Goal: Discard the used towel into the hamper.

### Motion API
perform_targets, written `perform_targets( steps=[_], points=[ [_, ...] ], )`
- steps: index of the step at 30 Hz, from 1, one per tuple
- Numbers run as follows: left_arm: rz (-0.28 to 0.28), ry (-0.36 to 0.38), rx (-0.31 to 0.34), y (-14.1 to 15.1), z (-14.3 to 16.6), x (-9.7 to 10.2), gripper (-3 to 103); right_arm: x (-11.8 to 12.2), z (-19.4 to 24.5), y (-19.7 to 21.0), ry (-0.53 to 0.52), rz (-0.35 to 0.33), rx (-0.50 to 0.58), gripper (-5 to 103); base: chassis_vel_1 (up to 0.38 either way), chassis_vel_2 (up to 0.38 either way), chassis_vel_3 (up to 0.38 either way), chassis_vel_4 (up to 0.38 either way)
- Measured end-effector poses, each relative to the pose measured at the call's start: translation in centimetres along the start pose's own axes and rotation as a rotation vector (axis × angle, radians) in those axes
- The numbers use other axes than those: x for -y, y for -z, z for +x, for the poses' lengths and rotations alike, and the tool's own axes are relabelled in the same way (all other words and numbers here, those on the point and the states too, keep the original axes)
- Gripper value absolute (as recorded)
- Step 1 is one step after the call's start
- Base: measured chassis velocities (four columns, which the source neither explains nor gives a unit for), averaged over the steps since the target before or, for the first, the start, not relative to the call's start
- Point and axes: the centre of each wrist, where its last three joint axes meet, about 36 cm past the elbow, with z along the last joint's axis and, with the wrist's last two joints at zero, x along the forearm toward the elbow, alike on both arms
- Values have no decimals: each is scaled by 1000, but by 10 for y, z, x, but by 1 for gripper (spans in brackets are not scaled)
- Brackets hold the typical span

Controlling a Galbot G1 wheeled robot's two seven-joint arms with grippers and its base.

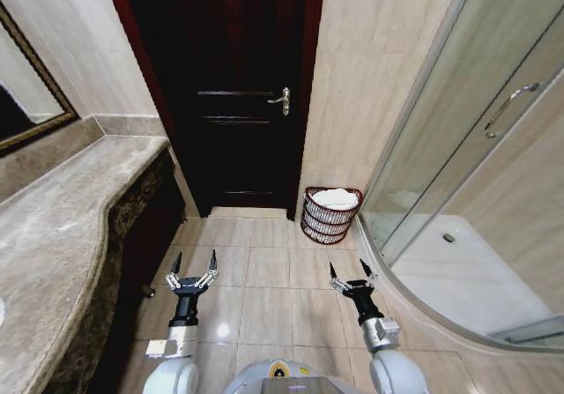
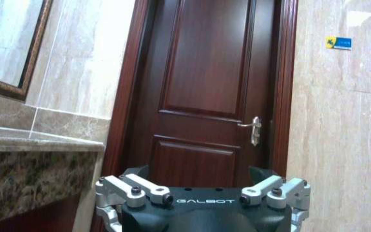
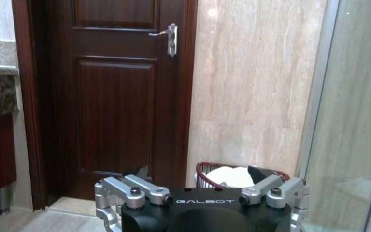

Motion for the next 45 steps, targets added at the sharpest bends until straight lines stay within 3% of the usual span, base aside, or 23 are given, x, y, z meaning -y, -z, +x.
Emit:
perform_targets(
  steps=[45],
  points=[
    [0,0,0,0,0,0,100,0,0,0,0,0,0,100,0,0,0,0]
  ],
)
